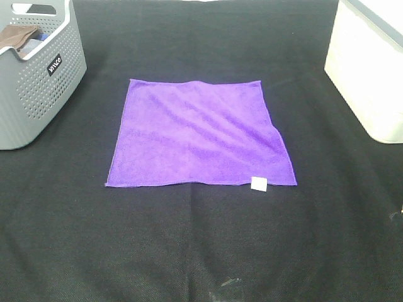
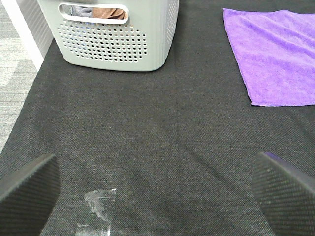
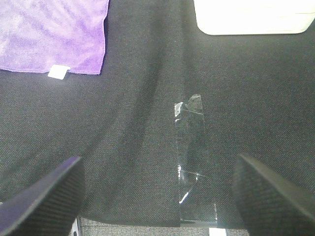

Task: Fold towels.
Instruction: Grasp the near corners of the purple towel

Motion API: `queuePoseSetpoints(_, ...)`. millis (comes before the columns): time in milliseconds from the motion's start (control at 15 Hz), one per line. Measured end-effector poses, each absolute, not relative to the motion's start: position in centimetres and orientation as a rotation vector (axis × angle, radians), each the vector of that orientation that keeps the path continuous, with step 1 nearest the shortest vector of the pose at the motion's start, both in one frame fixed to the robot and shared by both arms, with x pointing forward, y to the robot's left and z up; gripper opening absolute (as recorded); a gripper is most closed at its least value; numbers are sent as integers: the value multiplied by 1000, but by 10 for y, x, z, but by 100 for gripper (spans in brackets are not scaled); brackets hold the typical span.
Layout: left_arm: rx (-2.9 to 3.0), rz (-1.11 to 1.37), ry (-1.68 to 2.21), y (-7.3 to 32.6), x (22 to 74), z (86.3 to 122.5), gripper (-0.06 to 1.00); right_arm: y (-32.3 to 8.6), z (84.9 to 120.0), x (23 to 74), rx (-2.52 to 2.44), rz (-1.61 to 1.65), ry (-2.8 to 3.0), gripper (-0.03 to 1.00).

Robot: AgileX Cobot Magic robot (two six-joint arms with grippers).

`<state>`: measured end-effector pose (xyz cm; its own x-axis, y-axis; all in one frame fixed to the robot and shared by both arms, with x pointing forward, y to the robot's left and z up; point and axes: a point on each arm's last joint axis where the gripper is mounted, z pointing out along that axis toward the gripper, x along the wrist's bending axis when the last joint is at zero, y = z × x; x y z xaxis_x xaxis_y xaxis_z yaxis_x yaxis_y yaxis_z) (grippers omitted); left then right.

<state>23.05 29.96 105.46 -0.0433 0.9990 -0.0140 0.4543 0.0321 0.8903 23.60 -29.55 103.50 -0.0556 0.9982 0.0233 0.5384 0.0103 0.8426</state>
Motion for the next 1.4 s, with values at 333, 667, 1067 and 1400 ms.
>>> queuePoseSetpoints(333,1510,959,1591,300,231,1055,99,-296,1035,236,1586,921,1661,83)
queuePoseSetpoints(667,1510,959,1591,300,231,1055,99,-298,1035,236,1567,892,1665,96)
queuePoseSetpoints(1067,1510,959,1591,300,231,1055,99,-298,1035,236,1566,889,1665,96)
queuePoseSetpoints(1400,1510,959,1591,300,231,1055,99,-298,1035,236,1566,889,1665,96)
